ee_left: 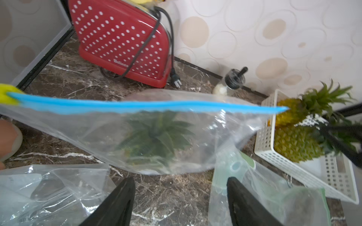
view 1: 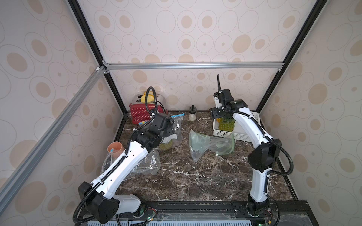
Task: Open the zip-top bag and take out the pineapple
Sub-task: Place the pineapple in the basket.
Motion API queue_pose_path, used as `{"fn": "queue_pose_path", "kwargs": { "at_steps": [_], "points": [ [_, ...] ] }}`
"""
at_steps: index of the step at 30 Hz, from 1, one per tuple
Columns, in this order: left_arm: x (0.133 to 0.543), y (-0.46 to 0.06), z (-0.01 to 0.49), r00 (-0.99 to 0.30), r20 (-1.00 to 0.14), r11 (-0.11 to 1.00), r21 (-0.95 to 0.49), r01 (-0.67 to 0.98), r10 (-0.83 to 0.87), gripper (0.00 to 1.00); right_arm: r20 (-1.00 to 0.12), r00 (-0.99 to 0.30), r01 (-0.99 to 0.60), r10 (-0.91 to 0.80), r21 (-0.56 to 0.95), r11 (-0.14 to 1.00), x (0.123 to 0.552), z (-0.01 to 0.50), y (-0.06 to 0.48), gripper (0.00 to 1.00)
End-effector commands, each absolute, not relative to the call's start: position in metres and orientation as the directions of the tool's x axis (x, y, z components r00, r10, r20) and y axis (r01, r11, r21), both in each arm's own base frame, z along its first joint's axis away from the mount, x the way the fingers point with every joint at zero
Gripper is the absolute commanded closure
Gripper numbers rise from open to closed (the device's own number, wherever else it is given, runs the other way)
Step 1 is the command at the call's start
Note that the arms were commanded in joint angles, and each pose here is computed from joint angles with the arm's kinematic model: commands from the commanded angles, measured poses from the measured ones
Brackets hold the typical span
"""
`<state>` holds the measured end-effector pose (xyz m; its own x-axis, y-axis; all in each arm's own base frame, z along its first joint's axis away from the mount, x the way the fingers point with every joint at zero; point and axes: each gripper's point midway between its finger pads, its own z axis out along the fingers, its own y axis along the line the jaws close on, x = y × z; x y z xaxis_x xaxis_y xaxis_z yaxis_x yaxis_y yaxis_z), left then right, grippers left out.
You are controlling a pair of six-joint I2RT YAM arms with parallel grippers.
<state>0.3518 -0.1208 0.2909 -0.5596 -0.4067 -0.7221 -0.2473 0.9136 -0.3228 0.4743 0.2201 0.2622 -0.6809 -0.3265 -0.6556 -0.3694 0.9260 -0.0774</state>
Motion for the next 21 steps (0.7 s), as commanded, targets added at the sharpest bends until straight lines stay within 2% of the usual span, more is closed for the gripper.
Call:
{"fn": "queue_pose_path", "kwargs": {
  "at_steps": [1, 10, 13, 14, 21],
  "points": [
    [0.357, -0.12, 0.306, -0.562, -0.672, 0.874, -0.409, -0.261, -0.482, 0.24, -0.721, -0.602, -0.447, -0.344, -0.052, 0.893, 0.444, 0.309, 0.237, 0.23],
    [0.386, -0.128, 0.323, -0.529, -0.619, 0.812, -0.492, -0.315, -0.581, 0.16, -0.717, -0.588, -0.493, -0.374, -0.049, 0.869, 0.406, 0.315, 0.238, 0.24],
    [0.387, -0.124, 0.325, -0.523, -0.61, 0.803, -0.481, -0.353, -0.595, 0.14, -0.713, -0.589, -0.489, -0.381, -0.061, 0.87, 0.401, 0.312, 0.232, 0.24],
    [0.386, -0.121, 0.323, -0.525, -0.607, 0.802, -0.469, -0.37, -0.597, 0.11, -0.711, -0.589, -0.489, -0.384, -0.064, 0.87, 0.398, 0.311, 0.231, 0.24],
    [0.389, -0.104, 0.274, -0.517, -0.53, 0.739, -0.442, -0.508, -0.672, 0.09, -0.708, -0.59, -0.496, -0.387, -0.061, 0.866, 0.393, 0.305, 0.229, 0.24]
  ]
}}
